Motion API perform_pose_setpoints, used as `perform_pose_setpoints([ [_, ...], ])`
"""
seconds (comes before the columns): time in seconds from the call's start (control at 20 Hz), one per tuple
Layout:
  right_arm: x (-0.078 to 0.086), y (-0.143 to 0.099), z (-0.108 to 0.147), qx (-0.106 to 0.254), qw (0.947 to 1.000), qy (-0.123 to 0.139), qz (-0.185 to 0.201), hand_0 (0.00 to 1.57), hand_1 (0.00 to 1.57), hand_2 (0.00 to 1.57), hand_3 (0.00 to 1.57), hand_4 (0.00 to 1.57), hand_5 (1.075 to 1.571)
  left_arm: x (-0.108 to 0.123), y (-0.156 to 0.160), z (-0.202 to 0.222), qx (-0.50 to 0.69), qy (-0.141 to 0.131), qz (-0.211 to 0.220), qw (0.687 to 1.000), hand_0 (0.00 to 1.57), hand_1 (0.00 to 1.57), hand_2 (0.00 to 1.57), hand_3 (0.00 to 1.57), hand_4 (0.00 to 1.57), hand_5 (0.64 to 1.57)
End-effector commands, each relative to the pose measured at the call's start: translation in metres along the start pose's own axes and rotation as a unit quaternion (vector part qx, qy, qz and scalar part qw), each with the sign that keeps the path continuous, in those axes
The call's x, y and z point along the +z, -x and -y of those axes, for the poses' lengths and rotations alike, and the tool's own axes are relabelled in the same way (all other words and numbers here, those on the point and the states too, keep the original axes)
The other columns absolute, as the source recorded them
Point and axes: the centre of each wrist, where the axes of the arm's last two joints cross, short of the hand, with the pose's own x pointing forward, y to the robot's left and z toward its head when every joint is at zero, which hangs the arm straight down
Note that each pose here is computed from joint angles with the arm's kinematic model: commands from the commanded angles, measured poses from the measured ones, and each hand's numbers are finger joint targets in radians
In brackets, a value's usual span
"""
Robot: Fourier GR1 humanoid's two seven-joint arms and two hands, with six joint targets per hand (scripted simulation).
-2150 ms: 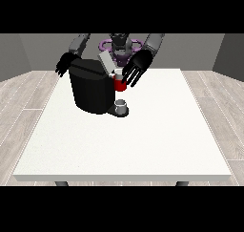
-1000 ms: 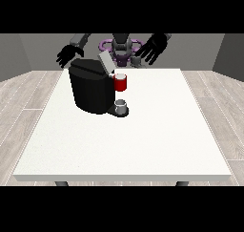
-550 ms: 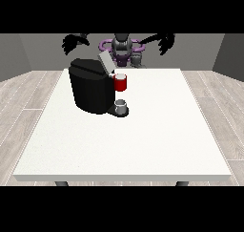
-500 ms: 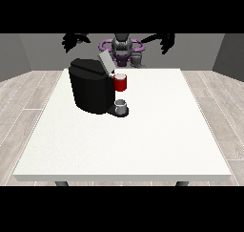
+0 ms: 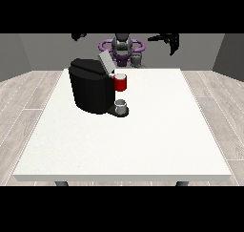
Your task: Insert the coffee pod into the coffee machine and close the lid
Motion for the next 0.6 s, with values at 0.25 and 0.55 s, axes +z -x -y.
perform_pose_setpoints([
  [0.25, -0.015, -0.019, -0.014, 0.042, 0.9986, -0.033, 0.003, 0.00, 0.00, 0.00, 0.00, 0.22, 1.571, 0.030, 0.026, 0.019, 0.067, 0.007, -0.002, 0.998, 0.00, 0.00, 0.00, 0.00, 0.00, 1.571],
  [0.55, -0.025, 0.003, -0.001, 0.026, 0.9992, -0.030, 0.009, 0.00, 0.00, 0.00, 0.00, 0.00, 1.571, 0.031, -0.005, 0.029, 0.056, 0.022, 0.039, 0.997, 0.00, 0.00, 0.00, 0.00, 0.11, 1.571],
])
